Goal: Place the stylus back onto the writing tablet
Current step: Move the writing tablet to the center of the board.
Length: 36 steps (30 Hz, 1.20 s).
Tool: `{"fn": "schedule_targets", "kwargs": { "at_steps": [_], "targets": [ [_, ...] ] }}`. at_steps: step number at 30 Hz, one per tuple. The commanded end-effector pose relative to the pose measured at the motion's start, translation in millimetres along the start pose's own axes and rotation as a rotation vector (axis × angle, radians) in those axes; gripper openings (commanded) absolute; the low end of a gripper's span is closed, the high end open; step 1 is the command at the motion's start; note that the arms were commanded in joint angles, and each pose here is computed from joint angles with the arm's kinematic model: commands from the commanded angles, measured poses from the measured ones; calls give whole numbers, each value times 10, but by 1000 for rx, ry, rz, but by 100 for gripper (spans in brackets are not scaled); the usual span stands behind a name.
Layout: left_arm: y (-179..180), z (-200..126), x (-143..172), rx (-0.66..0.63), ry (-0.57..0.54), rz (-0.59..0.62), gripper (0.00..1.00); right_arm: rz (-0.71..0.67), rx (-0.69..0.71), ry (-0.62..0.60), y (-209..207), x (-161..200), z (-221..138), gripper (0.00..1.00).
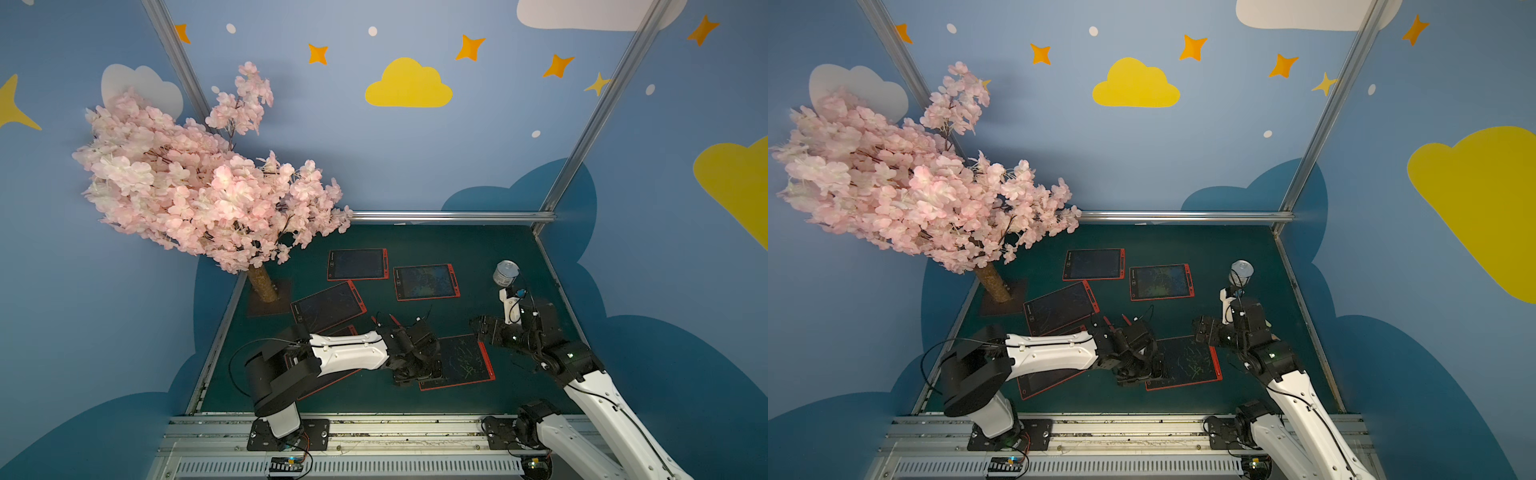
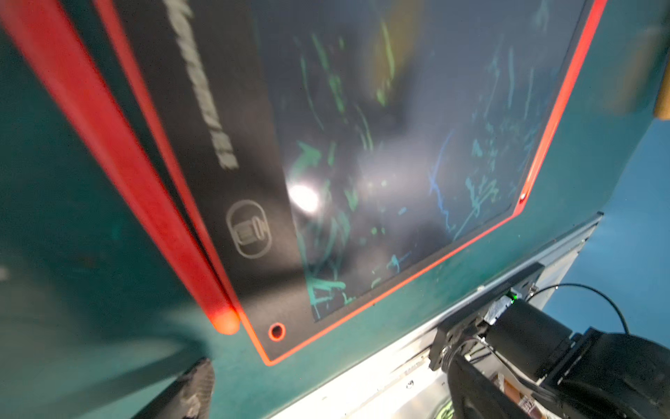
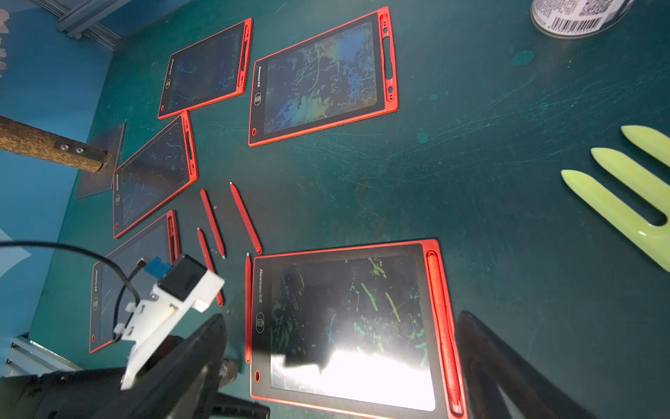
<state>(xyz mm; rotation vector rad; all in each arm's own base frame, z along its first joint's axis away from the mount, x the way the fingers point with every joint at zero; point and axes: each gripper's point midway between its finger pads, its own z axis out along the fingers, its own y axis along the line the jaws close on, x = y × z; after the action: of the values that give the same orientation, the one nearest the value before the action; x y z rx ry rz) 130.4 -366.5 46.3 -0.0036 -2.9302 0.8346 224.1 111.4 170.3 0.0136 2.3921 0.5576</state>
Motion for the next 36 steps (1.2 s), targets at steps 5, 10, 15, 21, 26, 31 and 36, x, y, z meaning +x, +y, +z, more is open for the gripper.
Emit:
{"fn": "schedule_targets", "kwargs": {
  "at_steps": [5,10,15,21,26,31,36],
  "targets": [
    [-48,113,41,44,34,-28,99,9,32,12,-77,63,-9,97],
    [-58,167,-3,40,25,-24,99,11,34,7,-79,50,-3,97],
    [15,154,-76,-18,-3,-11,99,5,36,3,-83,53,-23,97],
    [-4,171,-195,-25,-20,-2,99,-5,47,8,-106,69,-29,97],
    [32,125,-352,-96,-66,24,99,-8,46,6,-100,59,-37,97],
    [107,108,-491,-127,-91,6,99,-17,48,4,-94,37,-46,97],
    [69,117,-634,-130,-109,20,99,-20,50,3,-92,26,-50,97]
  ]
}}
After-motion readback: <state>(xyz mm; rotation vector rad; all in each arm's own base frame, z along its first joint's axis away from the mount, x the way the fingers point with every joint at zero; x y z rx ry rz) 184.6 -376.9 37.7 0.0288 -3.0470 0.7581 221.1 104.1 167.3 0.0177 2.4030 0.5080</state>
